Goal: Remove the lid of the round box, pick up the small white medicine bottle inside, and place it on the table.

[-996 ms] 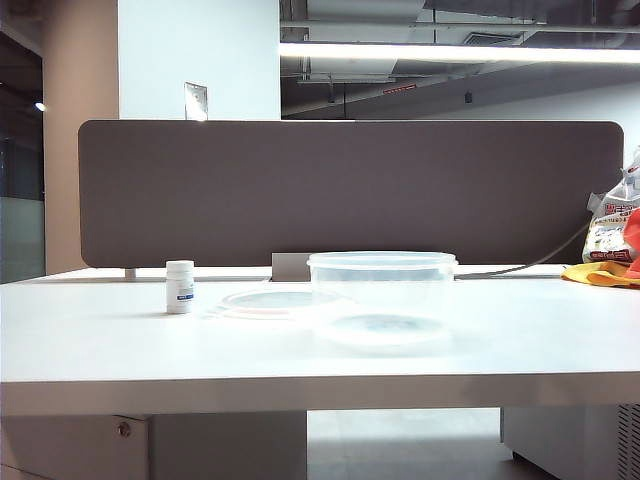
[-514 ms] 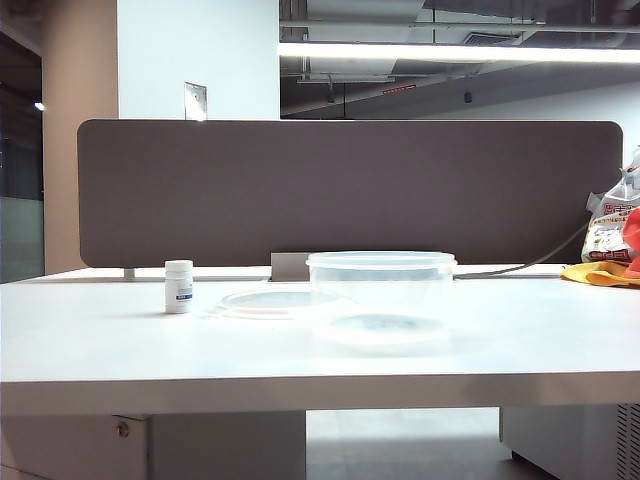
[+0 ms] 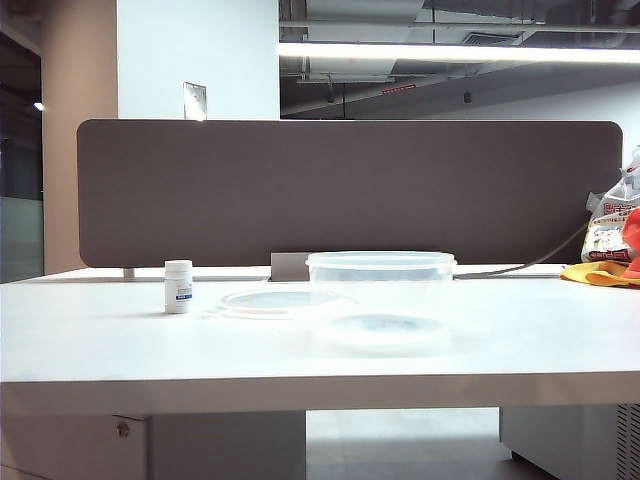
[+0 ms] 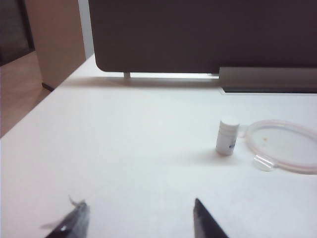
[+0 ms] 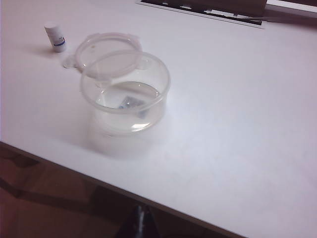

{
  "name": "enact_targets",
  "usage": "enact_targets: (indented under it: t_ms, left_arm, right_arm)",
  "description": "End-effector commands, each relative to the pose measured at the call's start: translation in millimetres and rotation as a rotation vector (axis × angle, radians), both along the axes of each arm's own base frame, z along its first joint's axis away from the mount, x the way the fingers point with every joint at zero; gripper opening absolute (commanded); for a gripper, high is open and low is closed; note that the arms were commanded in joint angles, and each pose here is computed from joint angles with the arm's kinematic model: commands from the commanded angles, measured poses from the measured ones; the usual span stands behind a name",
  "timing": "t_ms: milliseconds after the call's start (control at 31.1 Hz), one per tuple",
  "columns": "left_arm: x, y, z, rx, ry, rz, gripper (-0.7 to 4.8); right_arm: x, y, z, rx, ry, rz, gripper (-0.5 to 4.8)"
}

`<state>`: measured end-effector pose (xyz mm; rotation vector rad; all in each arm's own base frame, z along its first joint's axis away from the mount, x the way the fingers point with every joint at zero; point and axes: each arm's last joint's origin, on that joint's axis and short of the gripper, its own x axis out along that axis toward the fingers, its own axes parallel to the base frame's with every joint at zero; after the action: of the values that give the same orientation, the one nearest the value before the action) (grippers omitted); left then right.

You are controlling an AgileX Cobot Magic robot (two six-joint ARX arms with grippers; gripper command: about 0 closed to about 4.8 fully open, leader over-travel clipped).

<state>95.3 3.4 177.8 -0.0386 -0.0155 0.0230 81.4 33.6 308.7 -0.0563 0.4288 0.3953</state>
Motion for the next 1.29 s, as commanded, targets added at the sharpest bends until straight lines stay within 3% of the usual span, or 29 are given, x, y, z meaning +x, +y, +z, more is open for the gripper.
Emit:
enact_targets:
  t_ms: [32, 932, 1028, 1189, 1285]
  left_arm:
    - [2, 0, -9, -0.003, -0.021, -0.002, 2.73]
    - [2, 0, -12, 0.001, 0.010, -0.009, 2.73]
    - [2, 0, -12, 0.001, 0.010, -0.009, 2.73]
    - [2, 0, -12, 0.001, 0.011, -0.009, 2.73]
    - [2, 0, -12, 0.001, 0.011, -0.009, 2.73]
  right_arm:
    - [0, 0, 1, 0.008, -0.011, -0.002, -0.05]
    - [-1, -1, 2, 0.005, -0.020, 0.000, -0.05]
    - [2, -2, 6, -0.071, -0.124, -0.009, -0.05]
    - [7, -12, 3, 0.021, -0.388, -0.156, -0.05]
    - [7, -19, -19, 0.043, -0.473, -0.247, -0.05]
